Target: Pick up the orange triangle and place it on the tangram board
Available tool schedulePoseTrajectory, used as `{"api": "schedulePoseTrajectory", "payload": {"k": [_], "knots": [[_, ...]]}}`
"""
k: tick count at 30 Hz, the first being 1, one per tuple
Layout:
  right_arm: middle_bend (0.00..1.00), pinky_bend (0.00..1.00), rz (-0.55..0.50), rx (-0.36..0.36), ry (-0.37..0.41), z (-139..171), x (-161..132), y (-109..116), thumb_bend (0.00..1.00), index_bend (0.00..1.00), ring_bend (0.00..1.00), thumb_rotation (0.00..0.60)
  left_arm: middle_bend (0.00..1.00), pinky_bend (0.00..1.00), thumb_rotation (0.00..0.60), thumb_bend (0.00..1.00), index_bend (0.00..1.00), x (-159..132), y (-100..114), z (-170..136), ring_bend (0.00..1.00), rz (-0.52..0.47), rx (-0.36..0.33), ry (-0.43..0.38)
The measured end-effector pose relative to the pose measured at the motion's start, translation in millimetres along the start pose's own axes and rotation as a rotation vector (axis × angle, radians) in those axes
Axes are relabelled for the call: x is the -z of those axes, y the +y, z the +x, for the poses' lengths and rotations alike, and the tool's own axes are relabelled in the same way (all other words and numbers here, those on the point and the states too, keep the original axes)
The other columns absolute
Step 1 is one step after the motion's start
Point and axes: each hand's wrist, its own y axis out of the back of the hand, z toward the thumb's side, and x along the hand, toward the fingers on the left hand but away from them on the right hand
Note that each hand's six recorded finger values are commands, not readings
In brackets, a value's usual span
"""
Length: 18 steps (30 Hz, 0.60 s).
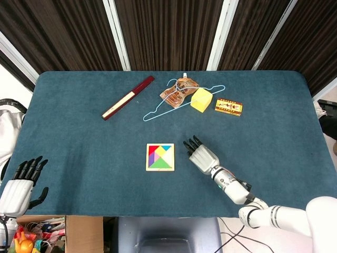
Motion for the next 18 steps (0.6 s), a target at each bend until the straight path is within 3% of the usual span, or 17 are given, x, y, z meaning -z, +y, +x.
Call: {"api": "schedulePoseTrajectory", "payload": {"k": [12, 18], "knots": [[0.00, 0.00, 0.017, -0.003, -0.008, 0.2, 0.8, -0.1, 0.39, 0.62, 0.00, 0.600, 0.00, 0.07, 0.600, 0.44, 0.00, -1.3, 0.0, 0.3, 0.00, -0.005, 0.001, -0.009], [0.02, 0.00, 0.008, 0.014, -0.018, 0.7, 2.8, 6.0, 0.39, 0.65, 0.00, 0.600, 0.00, 0.07, 0.600, 0.44, 0.00, -0.9, 0.2, 0.1, 0.00, -0.008, -0.002, -0.010]]}}
